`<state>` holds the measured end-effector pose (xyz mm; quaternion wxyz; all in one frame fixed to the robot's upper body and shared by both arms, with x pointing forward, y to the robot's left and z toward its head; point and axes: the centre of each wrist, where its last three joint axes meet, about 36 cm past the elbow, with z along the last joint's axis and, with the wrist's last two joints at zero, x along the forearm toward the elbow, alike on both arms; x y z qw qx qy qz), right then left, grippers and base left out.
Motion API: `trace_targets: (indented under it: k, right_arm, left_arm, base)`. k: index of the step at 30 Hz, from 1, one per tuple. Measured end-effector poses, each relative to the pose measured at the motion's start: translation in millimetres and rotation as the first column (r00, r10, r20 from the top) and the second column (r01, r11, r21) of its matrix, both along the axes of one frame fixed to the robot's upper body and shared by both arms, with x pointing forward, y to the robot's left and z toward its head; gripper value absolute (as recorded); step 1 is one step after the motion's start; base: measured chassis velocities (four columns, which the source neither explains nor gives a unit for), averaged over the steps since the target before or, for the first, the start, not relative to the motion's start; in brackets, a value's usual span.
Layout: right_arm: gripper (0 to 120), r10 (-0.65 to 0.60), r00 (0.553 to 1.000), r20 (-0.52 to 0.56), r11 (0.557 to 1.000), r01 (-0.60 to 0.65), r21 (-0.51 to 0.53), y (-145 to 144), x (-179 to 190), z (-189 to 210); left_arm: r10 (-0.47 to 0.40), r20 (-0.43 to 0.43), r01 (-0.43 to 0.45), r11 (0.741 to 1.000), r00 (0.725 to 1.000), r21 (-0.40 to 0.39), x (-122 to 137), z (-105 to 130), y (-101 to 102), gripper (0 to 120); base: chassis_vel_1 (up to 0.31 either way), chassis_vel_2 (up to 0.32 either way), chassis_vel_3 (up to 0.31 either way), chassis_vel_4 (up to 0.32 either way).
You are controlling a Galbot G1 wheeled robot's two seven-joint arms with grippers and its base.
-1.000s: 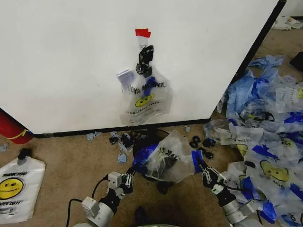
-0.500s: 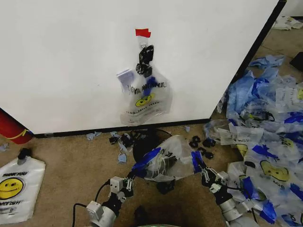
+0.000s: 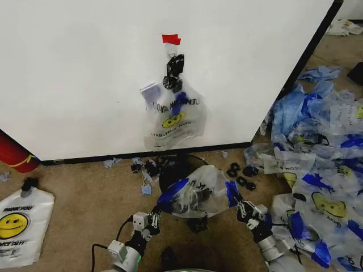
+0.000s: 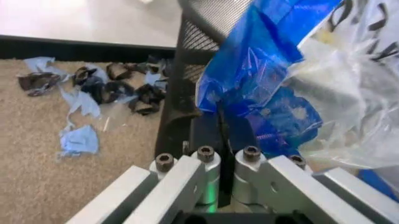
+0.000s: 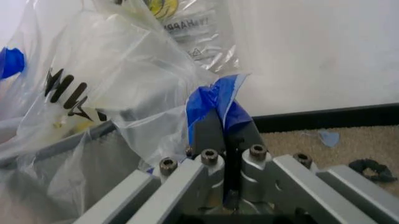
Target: Pick up the garbage bag from the wall and place it over the trash bin.
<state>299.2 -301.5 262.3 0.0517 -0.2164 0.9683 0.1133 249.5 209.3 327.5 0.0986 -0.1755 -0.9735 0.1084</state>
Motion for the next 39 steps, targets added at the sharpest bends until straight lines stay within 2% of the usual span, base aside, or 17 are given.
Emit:
trace_targets:
  k: [14,25,34,39]
  right_arm:
    - [0,-0.021,1.000,-0.012,1.000,0.021,0.008,4.8,-0.7,-12.5]
    - [0,0.010,0.998,0.063,1.000,-0.012,0.026,-5.1,31.2,-21.8]
    - [0,0.021,0.998,0.053,1.000,-0.022,0.022,-1.7,44.5,-30.4]
    - [0,0.037,0.998,0.042,0.999,-0.038,0.015,-1.1,50.6,-40.3]
  left_arm:
    - [0.085,-0.013,-0.085,0.996,0.996,0.002,6.3,-13.5,-6.8,0]
    - [0.154,-0.006,-0.154,0.988,0.988,-0.009,10.3,-20.6,-12.7,0]
    - [0.175,-0.010,-0.176,0.984,0.984,-0.011,13.0,-24.2,-14.2,0]
    - [0.178,-0.023,-0.178,0.984,0.984,0.004,11.4,-34.8,-16.3,0]
  base:
    - [0.000,0.000,0.000,0.000]
    - [0.000,0.000,0.000,0.000]
    - [0.000,0.000,0.000,0.000]
    - [0.000,0.000,0.000,0.000]
